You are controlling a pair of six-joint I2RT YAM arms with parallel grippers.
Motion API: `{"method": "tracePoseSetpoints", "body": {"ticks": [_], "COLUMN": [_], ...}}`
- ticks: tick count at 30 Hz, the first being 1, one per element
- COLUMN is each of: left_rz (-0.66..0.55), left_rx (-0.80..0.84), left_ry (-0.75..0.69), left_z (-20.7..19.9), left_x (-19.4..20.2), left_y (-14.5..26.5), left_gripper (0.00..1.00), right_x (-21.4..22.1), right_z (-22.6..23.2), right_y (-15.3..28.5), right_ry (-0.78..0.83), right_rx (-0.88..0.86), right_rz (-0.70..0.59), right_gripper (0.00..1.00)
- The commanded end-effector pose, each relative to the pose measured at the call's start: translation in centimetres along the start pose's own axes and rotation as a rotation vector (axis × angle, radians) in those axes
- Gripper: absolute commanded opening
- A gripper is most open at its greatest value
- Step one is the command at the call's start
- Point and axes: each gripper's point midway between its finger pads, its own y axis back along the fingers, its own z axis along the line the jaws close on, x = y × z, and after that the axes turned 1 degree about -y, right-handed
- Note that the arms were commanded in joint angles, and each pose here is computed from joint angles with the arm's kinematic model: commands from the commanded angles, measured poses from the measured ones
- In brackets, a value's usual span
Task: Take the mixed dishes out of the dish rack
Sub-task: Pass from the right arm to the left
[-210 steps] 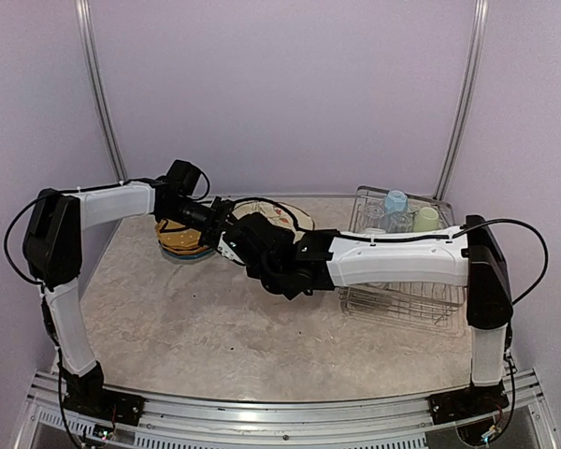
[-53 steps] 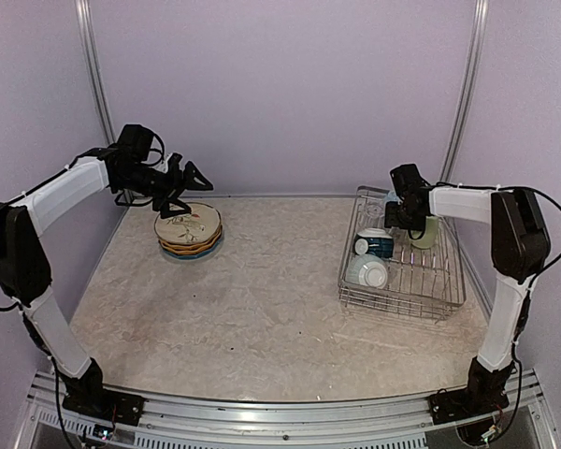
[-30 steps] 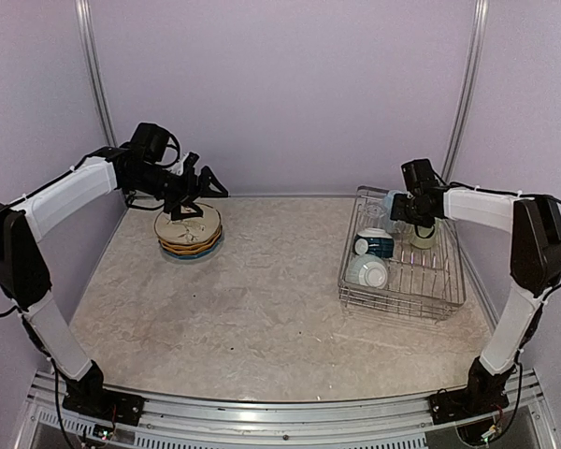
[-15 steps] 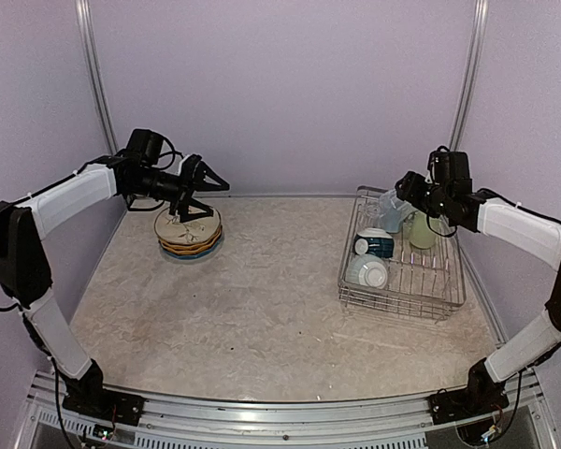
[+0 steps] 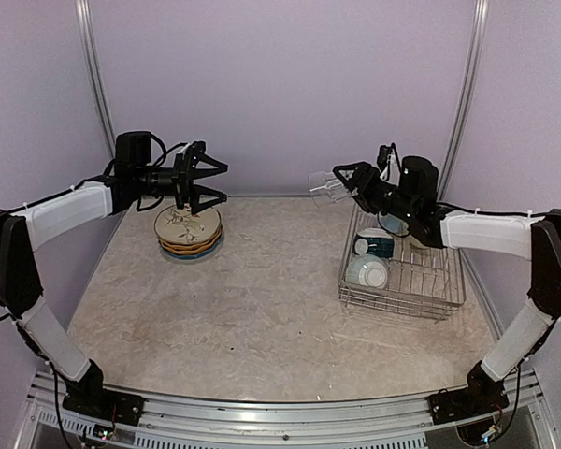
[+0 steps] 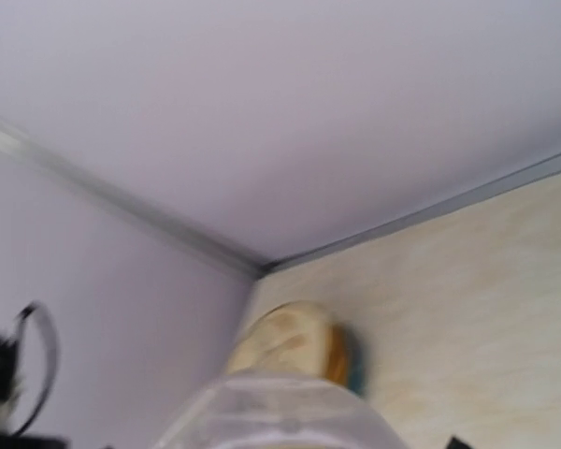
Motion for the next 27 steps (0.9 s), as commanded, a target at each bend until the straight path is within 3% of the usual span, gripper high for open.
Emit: {"method": "tracePoseSetpoints", "body": {"ticks": [1, 13, 27], "left_rz": [0.035, 0.070, 0.078], "left_rx": [0.087, 0.128, 0.182], "left_ry": [-0.012, 0.059, 0.143], "left_z": [-1.3, 0.1, 1.9], "left_x": [0.3, 0.6, 0.2], "left_y": [-0.3, -0.9, -0.9], "left_gripper": [0.90, 0.83, 0.63], "right_x": [1.6, 7.7, 12.8], "right_z": [7.0, 12.7, 13.7], "right_y": [-2.2, -6.5, -9.2], "right_ry": [-0.045, -0.052, -0.024], "right_rx": [-0.258, -0.441, -0.505], "right_rz": [0.024, 0.165, 0.260], "right_gripper": [0.00, 0.00, 0.00]}}
